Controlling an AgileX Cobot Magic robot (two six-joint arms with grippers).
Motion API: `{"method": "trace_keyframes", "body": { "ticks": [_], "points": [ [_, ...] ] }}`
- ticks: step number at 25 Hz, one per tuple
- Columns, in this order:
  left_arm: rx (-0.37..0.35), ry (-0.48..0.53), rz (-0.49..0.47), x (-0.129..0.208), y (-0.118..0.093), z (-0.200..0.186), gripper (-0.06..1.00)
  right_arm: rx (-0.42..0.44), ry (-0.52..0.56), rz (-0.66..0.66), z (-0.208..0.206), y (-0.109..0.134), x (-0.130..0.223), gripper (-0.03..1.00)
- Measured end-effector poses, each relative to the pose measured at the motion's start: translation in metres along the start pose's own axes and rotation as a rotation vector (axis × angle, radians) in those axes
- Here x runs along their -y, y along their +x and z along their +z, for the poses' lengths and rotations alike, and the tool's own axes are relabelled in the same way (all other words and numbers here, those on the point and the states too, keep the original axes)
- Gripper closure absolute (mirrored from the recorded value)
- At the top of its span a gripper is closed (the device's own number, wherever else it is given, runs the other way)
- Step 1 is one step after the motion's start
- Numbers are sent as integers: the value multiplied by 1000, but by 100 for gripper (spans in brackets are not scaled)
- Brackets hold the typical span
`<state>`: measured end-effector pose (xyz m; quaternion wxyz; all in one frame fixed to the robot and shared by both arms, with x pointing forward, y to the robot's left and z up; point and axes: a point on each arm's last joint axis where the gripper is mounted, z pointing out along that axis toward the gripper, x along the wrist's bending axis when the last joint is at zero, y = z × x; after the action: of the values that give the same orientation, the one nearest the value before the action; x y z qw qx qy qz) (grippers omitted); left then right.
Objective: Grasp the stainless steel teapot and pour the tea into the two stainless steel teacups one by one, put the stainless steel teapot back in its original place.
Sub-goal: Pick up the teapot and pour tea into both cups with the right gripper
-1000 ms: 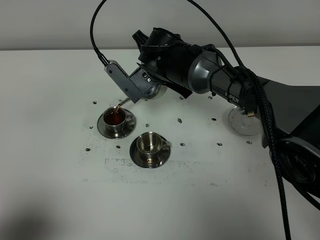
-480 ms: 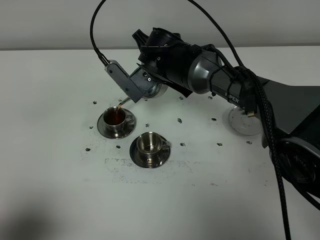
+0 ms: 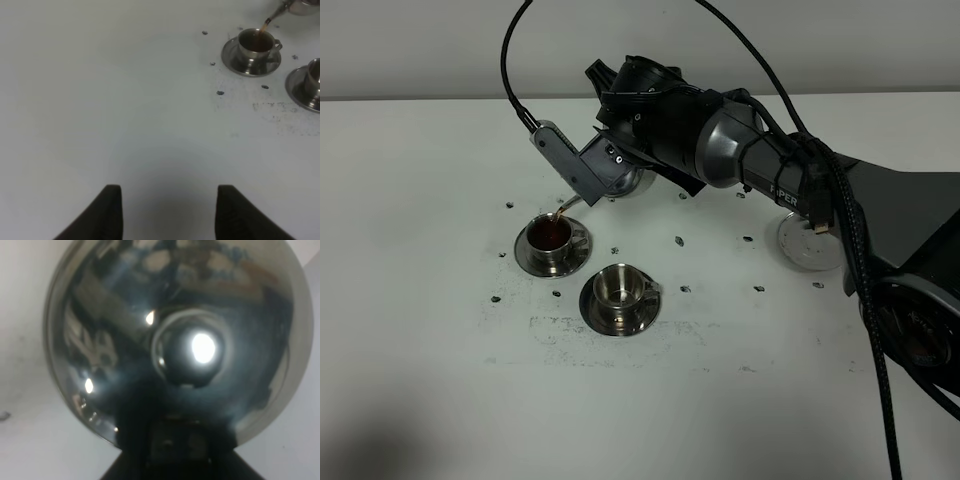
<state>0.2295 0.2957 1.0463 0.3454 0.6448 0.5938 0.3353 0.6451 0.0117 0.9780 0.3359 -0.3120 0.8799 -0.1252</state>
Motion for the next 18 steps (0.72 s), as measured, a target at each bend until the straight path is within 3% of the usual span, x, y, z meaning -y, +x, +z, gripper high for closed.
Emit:
{"method": "trace_keyframes", "body": {
  "ticks": [9, 18],
  "points": [
    [0, 0, 0, 0, 0, 0, 53, -72, -82, 100, 0, 6, -6, 76],
    [0, 0, 0, 0, 0, 0, 53, -151, -146, 238, 4, 13, 13, 76]
  ]
}}
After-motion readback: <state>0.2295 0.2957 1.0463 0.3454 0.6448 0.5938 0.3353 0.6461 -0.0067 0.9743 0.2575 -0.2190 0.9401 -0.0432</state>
